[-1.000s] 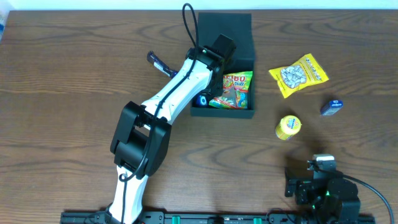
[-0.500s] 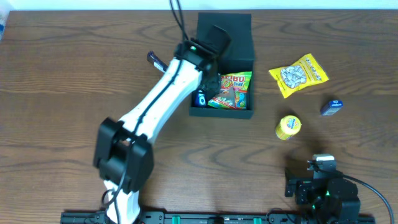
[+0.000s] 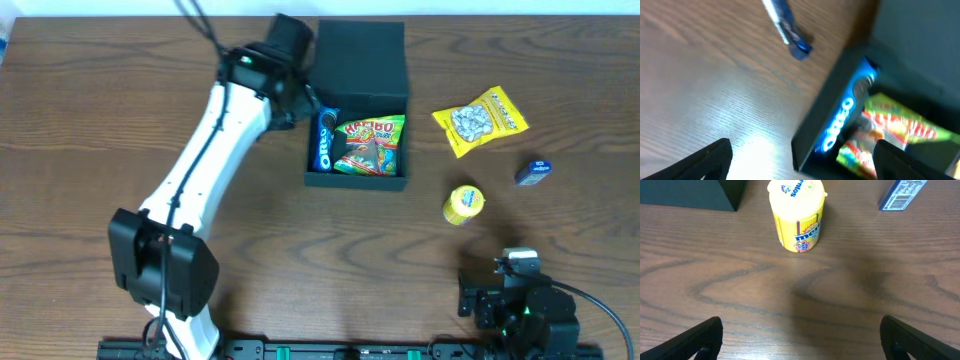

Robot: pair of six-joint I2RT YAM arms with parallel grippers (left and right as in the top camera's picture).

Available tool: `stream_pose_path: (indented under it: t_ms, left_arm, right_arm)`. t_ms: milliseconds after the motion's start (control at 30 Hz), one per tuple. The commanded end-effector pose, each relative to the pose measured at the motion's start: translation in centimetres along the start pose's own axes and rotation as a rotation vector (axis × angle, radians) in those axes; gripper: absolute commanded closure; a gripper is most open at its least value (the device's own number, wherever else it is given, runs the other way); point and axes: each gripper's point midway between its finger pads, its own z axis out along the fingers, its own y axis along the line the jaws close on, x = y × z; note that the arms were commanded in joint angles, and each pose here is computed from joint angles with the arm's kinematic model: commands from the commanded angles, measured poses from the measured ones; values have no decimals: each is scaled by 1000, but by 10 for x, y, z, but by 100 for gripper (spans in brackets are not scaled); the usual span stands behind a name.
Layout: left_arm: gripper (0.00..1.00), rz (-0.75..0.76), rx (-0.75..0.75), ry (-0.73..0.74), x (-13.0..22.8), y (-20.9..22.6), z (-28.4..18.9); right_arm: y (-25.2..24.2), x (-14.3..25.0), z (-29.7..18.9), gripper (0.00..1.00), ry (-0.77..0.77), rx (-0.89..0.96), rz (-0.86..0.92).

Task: Pack container
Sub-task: 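Release the Oreo pack and move the left gripper to the blue bar, then grasp the small blue-wrapped bar with the left gripper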

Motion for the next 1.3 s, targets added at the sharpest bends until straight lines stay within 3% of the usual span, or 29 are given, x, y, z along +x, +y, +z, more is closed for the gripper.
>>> stream_pose_path:
  t_ms: [0,300,667,1267]
  left_arm:
    - [9,-227,20,-5,-19,7,0]
    - [12,-398,74,90,-39,9,51]
    - [14,-452,50,155,-49,16,119]
    - [17,-540,28,154,-62,32,162]
  right_arm:
    - [-1,2,0,1,5,6,-6]
    - [-1,2,0,1,5,6,-6]
    - [-1,2,0,1,5,6,-6]
    - [-1,2,0,1,5,6,-6]
